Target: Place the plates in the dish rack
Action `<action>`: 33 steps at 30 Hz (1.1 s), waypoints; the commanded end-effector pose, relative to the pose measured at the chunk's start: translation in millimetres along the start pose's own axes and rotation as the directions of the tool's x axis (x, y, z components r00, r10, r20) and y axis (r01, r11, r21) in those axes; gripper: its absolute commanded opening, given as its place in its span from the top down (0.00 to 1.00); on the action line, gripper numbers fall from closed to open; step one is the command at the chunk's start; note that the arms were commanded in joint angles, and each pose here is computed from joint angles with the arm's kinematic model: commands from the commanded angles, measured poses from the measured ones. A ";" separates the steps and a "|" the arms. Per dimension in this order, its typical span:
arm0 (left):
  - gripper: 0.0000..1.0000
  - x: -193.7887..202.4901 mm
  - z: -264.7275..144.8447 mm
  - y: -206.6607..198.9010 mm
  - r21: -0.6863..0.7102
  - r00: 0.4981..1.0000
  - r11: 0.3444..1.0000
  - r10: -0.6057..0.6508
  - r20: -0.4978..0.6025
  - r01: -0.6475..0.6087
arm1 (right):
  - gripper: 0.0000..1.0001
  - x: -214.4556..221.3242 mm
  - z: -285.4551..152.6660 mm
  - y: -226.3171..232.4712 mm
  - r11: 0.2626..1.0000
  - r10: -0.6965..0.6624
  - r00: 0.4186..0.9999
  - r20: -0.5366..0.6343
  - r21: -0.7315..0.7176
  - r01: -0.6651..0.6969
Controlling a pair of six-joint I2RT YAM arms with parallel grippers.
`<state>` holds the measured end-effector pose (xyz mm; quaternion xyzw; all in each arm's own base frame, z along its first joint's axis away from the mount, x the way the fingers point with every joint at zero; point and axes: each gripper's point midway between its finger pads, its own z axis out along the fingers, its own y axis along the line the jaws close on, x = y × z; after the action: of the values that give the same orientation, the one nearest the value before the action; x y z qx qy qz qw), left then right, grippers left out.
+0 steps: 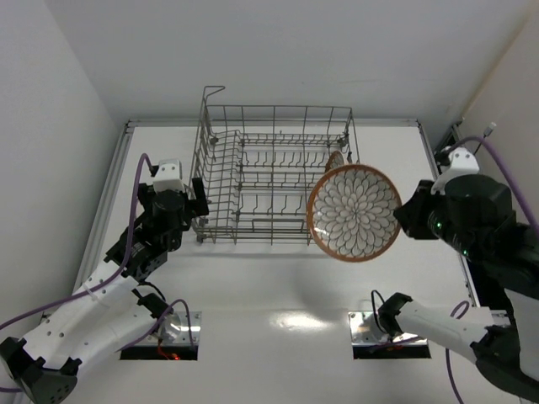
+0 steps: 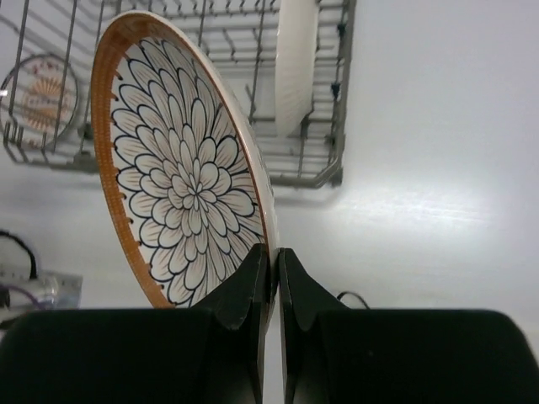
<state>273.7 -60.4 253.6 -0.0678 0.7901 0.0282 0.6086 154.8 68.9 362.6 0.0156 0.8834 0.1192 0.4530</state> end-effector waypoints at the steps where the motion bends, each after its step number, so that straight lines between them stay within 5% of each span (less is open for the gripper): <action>1: 0.00 -19.8 -4.1 -0.3 -0.002 0.998 0.999 -0.041 0.044 0.041 | 1.00 -52.4 -1.3 -6.9 0.994 0.006 0.986 0.167 0.102 -0.023; 15: 0.00 -21.7 -5.7 0.7 0.000 0.998 0.999 -0.047 0.051 0.047 | 1.00 -125.3 66.4 17.2 0.923 -0.215 0.970 0.115 0.349 0.163; 33: 0.00 -25.0 -9.1 0.6 0.014 0.996 0.998 -0.069 0.061 0.068 | 1.00 -126.1 136.7 8.3 0.692 -0.435 0.895 -0.099 0.599 0.403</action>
<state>272.3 -59.6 256.3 -0.0707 0.7873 0.0245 0.6120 332.5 98.0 361.5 -0.0653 0.8756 -0.2302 0.4196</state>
